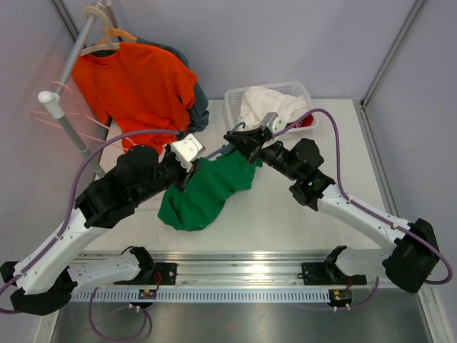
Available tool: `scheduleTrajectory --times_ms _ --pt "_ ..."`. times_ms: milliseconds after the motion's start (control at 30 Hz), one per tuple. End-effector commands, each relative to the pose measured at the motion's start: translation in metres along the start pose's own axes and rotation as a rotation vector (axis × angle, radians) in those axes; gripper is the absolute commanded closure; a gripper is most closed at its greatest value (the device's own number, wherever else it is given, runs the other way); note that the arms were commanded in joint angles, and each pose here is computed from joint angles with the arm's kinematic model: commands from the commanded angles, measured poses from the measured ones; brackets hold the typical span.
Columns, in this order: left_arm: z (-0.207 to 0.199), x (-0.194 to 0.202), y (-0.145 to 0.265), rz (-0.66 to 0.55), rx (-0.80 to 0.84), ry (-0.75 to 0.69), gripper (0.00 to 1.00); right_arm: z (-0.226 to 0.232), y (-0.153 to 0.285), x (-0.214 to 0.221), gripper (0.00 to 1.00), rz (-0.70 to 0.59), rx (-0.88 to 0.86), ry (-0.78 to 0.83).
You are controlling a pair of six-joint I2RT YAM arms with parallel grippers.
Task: Remove the t-shirt from the hanger
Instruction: Remove the tshirt from the hanger
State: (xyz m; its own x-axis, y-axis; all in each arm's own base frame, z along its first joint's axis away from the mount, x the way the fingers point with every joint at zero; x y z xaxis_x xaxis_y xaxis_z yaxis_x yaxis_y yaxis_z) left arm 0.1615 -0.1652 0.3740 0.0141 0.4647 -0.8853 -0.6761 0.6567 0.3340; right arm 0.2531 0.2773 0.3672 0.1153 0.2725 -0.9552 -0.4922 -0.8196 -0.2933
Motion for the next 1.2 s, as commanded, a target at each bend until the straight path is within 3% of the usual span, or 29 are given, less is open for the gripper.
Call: scheduleTrajectory --times_ms 0,200,567,800,1033,1167 --pt "0.021 -0.026 0.019 -0.171 -0.145 0.043 1.0 -0.009 -0.006 -0.027 1.0 -0.078 0.063 0.057" --pt "0.025 -0.026 0.018 -0.169 -0.186 0.066 1.0 -0.008 -0.006 -0.027 1.0 -0.078 0.049 0.056" --pt "0.036 -0.033 0.035 -0.388 -0.316 0.143 1.0 -0.005 -0.012 -0.019 1.0 -0.037 0.006 0.068" --pt "0.036 -0.033 0.031 -0.467 -0.337 0.162 1.0 0.0 -0.019 -0.011 1.0 0.01 -0.067 0.068" --pt "0.031 -0.034 0.014 -0.409 -0.294 0.131 1.0 -0.003 -0.02 -0.011 1.0 0.009 -0.039 0.066" --pt "0.029 -0.032 0.015 -0.355 -0.256 0.092 1.0 -0.024 -0.017 -0.024 1.0 -0.046 0.173 0.011"
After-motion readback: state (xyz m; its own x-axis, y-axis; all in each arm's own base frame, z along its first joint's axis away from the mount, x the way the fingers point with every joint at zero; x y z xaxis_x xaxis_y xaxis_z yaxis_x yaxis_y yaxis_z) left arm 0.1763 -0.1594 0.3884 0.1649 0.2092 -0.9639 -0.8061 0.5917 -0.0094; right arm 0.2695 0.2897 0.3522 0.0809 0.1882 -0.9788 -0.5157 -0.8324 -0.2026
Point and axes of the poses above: each gripper's point midway between its finger pads, its own y axis back along the fingers, its own z axis along the line the jaws close on, x = y × z, the point moved 6 cm from there along y, back along the fingers, and after that the axes turned 8 degrees about -y, right-handed, at the moved point
